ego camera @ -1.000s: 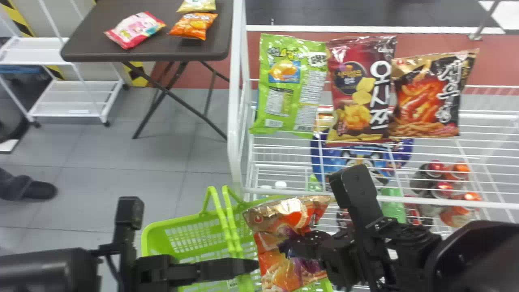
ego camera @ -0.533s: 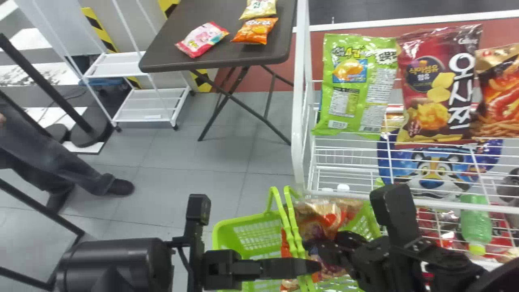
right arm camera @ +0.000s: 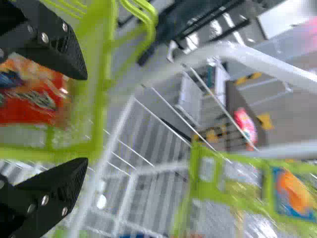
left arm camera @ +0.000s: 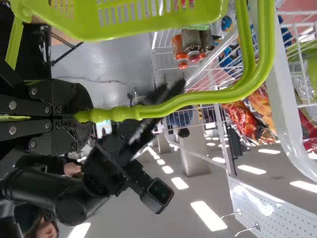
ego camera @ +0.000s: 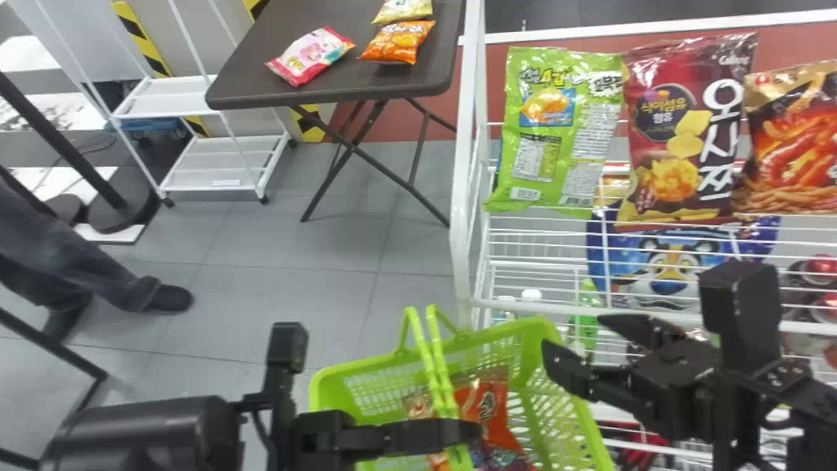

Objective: Hold basket handle with left hand then pick Saewookkang with right hand and place into basket

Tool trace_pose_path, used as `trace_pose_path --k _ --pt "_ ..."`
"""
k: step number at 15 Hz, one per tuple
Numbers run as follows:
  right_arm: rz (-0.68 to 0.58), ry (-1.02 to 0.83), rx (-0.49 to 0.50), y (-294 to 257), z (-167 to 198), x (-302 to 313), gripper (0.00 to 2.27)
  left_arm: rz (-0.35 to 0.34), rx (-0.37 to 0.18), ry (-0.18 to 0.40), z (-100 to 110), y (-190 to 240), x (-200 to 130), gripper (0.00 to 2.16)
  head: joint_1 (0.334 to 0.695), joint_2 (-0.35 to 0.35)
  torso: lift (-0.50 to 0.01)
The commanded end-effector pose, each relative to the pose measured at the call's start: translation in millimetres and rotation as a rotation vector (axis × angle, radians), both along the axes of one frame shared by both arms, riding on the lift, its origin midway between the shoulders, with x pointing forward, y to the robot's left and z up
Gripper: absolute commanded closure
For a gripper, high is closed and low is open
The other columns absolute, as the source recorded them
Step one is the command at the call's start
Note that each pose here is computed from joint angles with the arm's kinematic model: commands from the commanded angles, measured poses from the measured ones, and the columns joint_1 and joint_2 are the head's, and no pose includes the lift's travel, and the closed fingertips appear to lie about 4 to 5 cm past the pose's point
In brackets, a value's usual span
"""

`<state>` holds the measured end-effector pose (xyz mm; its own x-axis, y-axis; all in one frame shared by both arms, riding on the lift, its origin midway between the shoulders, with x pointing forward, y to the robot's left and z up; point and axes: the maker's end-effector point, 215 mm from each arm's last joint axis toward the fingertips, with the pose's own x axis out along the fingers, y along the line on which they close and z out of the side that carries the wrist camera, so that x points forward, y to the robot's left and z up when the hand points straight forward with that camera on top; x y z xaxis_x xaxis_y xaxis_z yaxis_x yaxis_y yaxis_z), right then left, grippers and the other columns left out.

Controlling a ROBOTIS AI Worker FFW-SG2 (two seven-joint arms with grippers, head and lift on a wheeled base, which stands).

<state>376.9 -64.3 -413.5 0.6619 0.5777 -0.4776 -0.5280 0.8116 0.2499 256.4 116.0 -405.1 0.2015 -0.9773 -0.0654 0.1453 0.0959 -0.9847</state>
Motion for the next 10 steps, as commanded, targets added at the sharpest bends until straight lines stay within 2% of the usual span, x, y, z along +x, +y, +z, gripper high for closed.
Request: trace_pose_path --k 1,3,4,6,10 --pt "-0.126 -0.121 0.013 -63 18 30 0.05 0.003 -0.018 0.032 1 0 -4 2.15 0.695 0.12 -0.016" --pt "-0.231 -0.266 0.059 -122 42 50 0.06 0.004 -0.019 0.035 1 -1 -5 2.15 0.695 0.05 -0.016" --pt "-0.28 -0.311 0.06 -147 44 51 0.06 0.004 -0.022 0.036 1 -1 -6 2.15 0.695 -0.033 -0.016" --pt "-0.375 -0.354 0.063 -189 28 40 0.07 0.004 -0.026 0.042 0 -2 -9 2.15 0.695 -0.117 -0.016" --pt "-0.486 -0.39 0.079 -219 8 4 0.07 -0.002 -0.033 0.048 -1 -7 -12 2.15 0.695 -0.264 -0.016"
